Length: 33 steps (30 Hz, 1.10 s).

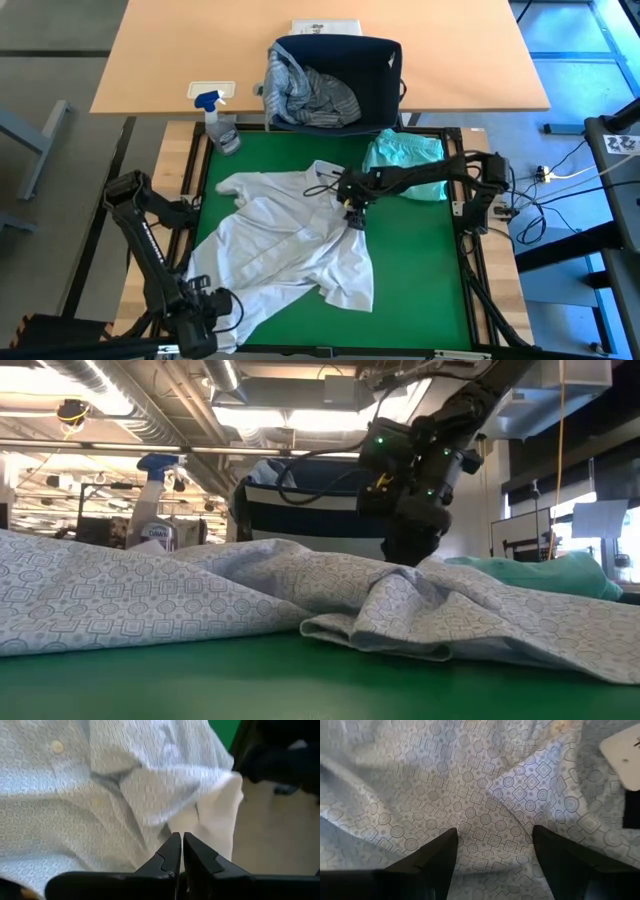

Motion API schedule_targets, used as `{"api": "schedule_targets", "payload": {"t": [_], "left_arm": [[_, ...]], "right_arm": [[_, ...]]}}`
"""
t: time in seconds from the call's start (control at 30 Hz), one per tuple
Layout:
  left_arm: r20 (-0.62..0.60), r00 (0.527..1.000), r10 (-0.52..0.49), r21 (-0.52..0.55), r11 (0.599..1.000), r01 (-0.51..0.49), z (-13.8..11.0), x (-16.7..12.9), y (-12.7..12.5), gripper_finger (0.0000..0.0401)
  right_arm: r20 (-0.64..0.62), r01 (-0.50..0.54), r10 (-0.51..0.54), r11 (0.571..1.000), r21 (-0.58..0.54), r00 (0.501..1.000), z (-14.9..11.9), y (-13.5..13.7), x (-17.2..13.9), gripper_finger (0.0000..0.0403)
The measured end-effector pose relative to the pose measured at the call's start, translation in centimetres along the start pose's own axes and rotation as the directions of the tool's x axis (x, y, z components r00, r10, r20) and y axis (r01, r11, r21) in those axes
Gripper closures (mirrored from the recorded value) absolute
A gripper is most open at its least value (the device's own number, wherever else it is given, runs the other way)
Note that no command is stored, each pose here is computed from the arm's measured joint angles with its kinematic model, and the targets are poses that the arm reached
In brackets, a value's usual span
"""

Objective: Fold laundry
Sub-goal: Fold the white polo shirt

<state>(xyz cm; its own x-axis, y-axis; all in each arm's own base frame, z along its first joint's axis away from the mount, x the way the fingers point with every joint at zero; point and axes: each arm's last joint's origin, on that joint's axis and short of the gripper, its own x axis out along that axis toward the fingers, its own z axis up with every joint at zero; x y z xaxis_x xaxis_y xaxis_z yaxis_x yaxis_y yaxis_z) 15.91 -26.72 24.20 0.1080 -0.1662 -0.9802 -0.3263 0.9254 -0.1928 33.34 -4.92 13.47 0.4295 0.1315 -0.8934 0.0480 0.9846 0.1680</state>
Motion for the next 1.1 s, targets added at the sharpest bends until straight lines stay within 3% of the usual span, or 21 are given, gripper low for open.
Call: {"api": "schedule_targets", "payload": {"t": [0.2, 0.33, 0.4, 0.63, 0.8, 0.97, 1.1], "left_arm": [[0.065, 0.987, 0.145, 0.078, 0.986, -0.150, -0.1, -1.3, 2.0, 0.0358], [0.215, 0.930, 0.299, 0.052, 0.947, -0.317, 0.2, -1.8, 3.5, 0.0346], [0.287, 0.897, 0.335, 0.001, 0.937, -0.350, 0.4, -1.0, 4.1, 0.0345], [0.236, 0.924, 0.300, -0.110, 0.953, -0.281, 1.5, 5.4, 7.0, 0.0355], [0.142, 0.917, 0.373, -0.244, 0.911, -0.333, 2.0, 8.4, 10.6, 0.0363], [0.131, 0.921, 0.368, -0.231, 0.914, -0.332, 3.0, 9.4, 12.3, 0.0372], [0.174, 0.906, 0.386, -0.173, 0.918, -0.357, 4.9, 9.5, 13.2, 0.0380]], "right_arm": [[-0.095, -0.003, 0.001, 1.000, -0.021, 0.996, -0.8, 3.0, 0.5, 0.0141], [-0.147, 0.029, -0.032, 0.999, -0.019, 0.989, -1.6, 5.6, 0.8, 0.0141], [-0.169, 0.057, -0.056, 0.998, 0.000, 0.984, -2.0, 6.8, 0.9, 0.0141], [-0.204, 0.081, -0.059, 0.992, 0.099, 0.977, -3.3, 11.1, 1.2, 0.0141], [-0.225, 0.108, -0.067, 0.979, 0.175, 0.972, -4.5, 13.9, 1.3, 0.0141], [-0.298, 0.217, -0.130, 0.936, 0.279, 0.946, -6.3, 15.8, 0.9, 0.0141], [-0.371, 0.329, -0.191, 0.874, 0.357, 0.909, -7.5, 16.2, 0.5, 0.0141]]}}
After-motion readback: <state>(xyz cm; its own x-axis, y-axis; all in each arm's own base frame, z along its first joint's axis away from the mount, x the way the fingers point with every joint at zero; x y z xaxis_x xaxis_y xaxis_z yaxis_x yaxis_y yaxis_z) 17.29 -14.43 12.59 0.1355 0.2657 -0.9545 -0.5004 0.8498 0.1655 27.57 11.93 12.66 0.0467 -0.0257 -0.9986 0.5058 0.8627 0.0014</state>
